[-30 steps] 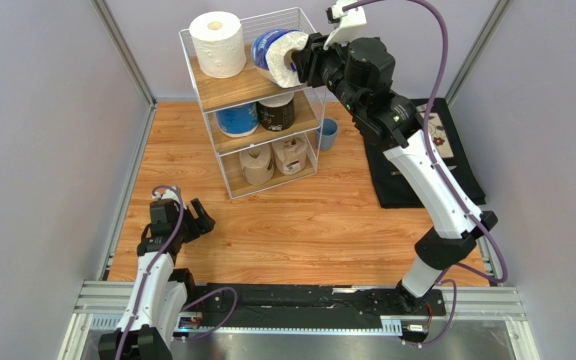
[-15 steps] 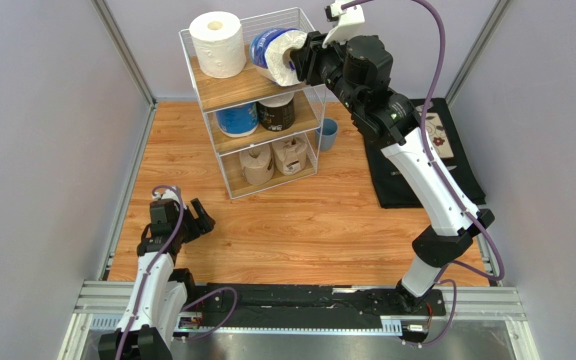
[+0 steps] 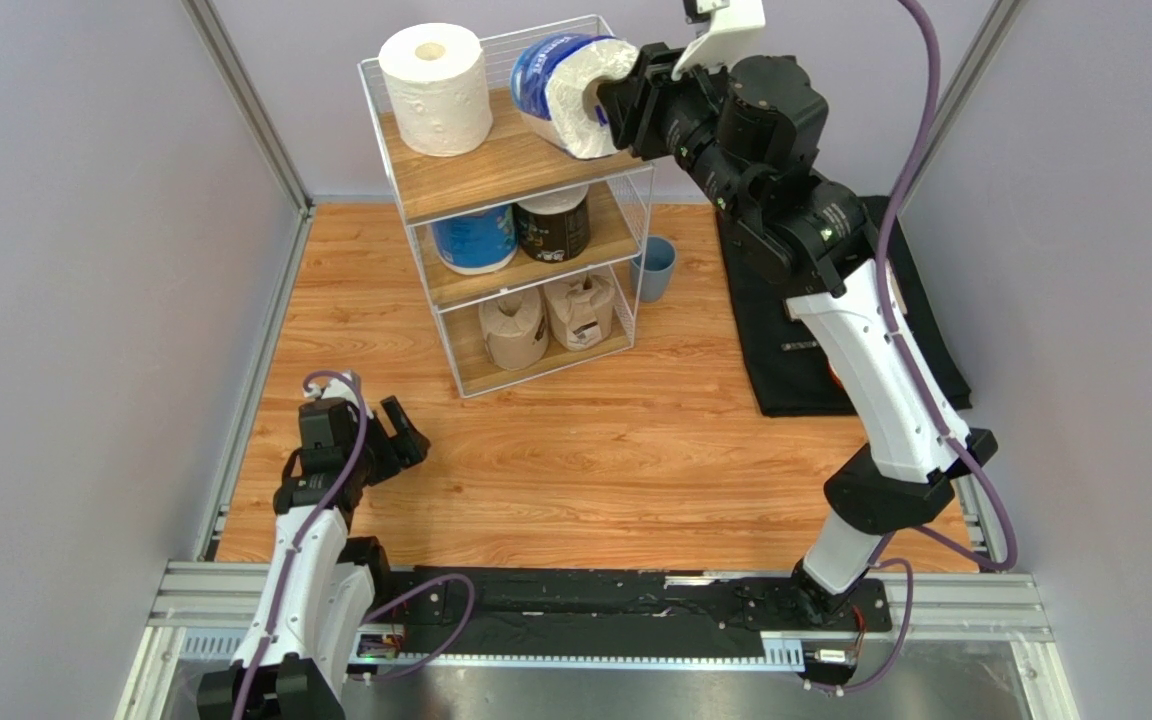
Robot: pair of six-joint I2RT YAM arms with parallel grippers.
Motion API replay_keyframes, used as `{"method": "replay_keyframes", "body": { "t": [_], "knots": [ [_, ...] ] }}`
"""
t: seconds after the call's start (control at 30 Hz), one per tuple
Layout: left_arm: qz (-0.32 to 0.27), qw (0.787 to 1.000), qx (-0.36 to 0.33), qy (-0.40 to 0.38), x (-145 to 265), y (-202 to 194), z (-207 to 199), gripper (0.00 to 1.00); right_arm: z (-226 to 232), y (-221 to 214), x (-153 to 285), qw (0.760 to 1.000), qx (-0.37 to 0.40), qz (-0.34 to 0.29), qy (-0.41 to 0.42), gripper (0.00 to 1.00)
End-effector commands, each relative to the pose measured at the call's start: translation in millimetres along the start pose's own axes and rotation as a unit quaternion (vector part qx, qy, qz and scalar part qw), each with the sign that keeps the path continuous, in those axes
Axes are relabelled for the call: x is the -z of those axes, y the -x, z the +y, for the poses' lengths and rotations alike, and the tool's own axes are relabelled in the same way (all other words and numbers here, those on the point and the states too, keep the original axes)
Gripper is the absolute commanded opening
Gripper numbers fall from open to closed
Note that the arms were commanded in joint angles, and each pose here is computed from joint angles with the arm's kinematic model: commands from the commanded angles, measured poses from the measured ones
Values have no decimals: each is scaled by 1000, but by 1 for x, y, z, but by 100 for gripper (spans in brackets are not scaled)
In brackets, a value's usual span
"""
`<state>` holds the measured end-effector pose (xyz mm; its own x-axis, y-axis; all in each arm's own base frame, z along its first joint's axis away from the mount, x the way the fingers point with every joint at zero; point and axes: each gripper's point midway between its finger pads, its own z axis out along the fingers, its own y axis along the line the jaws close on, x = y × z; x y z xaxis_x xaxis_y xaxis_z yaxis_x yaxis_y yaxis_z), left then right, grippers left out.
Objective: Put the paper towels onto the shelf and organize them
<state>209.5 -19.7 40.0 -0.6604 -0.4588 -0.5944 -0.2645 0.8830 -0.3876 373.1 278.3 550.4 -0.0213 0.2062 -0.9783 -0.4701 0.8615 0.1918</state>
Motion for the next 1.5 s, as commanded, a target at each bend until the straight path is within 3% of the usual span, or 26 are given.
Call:
{"method": "replay_keyframes", "body": {
  "t": [0.0,0.23,1.47],
  "knots": [
    [-13,1000,3,-5,0,5,-2,86,4,41,15,999,-11,-49,10,26],
    [-13,1000,4,-4,0,5,-1,86,4,51,17,998,-16,-60,11,25],
    [-9,1000,5,-4,-1,3,-1,86,-10,-3,-14,1000,-15,4,0,32]
  ]
}}
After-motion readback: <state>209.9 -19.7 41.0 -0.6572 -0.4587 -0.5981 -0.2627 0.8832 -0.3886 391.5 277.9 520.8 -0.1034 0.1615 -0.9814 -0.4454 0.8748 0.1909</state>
